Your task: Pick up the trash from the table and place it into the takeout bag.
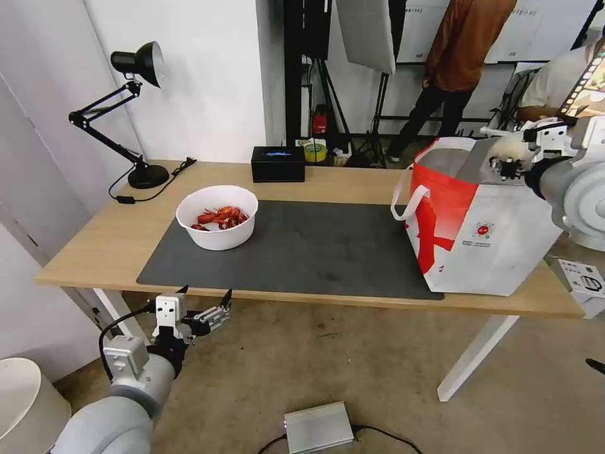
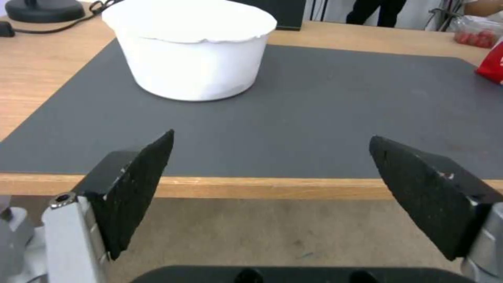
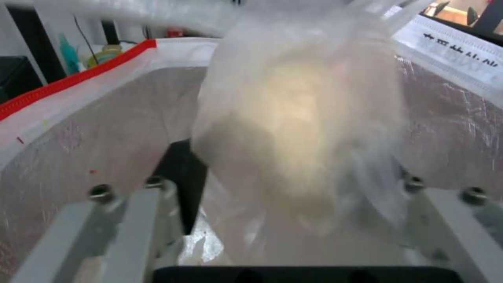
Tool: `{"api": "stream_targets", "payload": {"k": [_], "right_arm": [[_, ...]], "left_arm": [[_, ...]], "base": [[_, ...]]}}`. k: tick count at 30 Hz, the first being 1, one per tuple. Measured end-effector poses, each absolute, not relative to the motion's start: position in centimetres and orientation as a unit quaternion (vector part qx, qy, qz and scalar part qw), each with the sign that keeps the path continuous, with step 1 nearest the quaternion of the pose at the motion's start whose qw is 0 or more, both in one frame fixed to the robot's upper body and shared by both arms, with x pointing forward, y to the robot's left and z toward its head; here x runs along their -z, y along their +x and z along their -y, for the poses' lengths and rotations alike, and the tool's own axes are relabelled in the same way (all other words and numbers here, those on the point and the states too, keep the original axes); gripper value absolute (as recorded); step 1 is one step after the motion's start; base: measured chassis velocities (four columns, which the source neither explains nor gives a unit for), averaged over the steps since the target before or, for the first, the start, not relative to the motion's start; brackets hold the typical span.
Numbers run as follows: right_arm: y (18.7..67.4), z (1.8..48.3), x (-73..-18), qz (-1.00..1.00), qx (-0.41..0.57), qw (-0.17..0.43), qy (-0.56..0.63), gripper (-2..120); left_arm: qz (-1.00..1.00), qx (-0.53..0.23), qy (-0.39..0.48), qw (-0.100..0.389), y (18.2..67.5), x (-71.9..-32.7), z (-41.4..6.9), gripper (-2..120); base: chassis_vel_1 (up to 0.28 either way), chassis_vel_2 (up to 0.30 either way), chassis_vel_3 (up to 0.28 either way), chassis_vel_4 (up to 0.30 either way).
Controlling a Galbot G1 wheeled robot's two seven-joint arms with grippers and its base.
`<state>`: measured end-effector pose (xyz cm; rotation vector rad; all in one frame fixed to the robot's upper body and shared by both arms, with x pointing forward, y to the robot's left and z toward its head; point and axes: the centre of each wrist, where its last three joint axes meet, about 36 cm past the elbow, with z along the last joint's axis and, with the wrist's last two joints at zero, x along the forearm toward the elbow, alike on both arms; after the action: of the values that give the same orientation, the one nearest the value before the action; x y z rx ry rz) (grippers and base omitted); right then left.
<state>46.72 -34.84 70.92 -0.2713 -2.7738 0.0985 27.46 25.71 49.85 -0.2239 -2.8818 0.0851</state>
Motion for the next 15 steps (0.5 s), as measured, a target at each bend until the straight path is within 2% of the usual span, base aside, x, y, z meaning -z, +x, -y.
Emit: {"api": "stream_targets", "payload": {"k": [1, 10, 15], "right_arm": [[46.72, 34.84, -70.92, 0.979, -0.035, 0.175, -0.096, 63], [46.66, 34.78, -70.41, 0.978, -0.037, 0.182, -0.096, 96], [46.30, 34.45, -70.63, 0.981, -0.040, 0.169, -0.091, 100]], "left_arm": [[0.989, -0.029, -0.077, 0.125, 27.46, -49.85, -25.71, 100], [0.989, -0.029, -0.077, 0.125, 27.43, -49.86, -25.73, 100], [0.989, -0.030, -0.077, 0.124, 27.42, -50.00, -25.73, 100]], "base": [[0.000, 0.000, 0.000, 0.000], [0.000, 0.000, 0.000, 0.000], [0.000, 0.000, 0.000, 0.000]]}}
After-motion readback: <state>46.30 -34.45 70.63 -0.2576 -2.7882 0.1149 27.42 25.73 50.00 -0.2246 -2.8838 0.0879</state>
